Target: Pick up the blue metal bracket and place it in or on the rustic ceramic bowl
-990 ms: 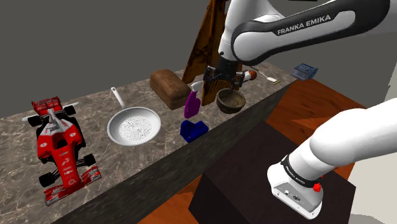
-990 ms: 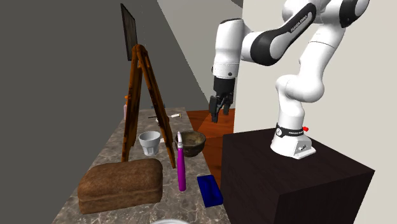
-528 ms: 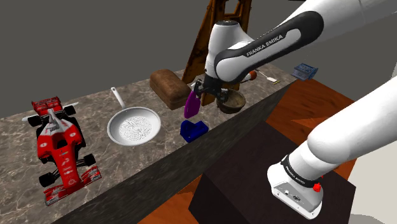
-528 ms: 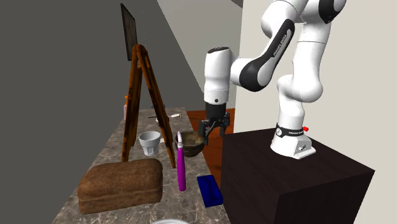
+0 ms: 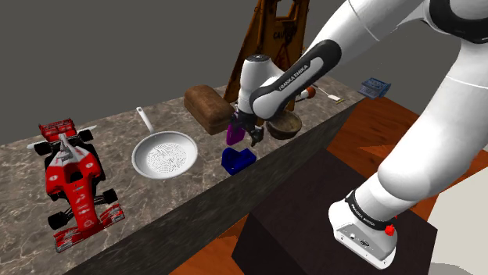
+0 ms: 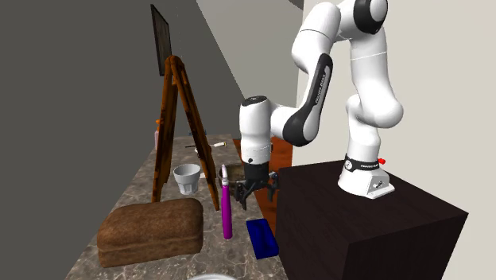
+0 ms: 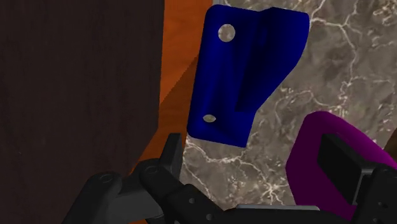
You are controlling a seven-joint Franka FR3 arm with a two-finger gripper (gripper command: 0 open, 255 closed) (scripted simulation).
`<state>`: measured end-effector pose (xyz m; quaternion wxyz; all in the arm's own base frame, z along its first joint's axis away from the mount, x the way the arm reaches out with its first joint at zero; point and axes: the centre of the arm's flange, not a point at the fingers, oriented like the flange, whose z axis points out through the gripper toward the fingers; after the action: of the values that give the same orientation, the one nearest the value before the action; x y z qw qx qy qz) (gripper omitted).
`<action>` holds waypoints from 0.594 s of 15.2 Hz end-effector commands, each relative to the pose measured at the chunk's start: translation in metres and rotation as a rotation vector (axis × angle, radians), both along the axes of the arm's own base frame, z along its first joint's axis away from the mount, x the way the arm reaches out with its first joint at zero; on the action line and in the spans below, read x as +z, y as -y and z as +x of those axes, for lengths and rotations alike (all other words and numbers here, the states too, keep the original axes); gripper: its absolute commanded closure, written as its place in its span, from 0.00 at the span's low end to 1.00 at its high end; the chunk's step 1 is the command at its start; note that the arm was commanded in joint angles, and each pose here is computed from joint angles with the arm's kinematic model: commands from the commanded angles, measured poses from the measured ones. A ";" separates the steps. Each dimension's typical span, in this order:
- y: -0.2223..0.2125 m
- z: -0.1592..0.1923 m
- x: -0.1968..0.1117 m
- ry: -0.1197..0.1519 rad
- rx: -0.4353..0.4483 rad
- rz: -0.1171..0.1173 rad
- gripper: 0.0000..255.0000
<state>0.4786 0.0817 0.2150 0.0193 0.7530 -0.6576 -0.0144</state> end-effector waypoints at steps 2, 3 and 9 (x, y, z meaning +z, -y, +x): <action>0.003 0.017 -0.041 -0.012 -0.117 0.011 0.00; 0.003 0.017 -0.041 -0.012 -0.118 0.011 0.00; 0.003 0.015 -0.073 -0.012 -0.118 0.011 0.00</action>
<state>0.4937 0.0799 0.1473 0.0186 0.7128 -0.7007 -0.0238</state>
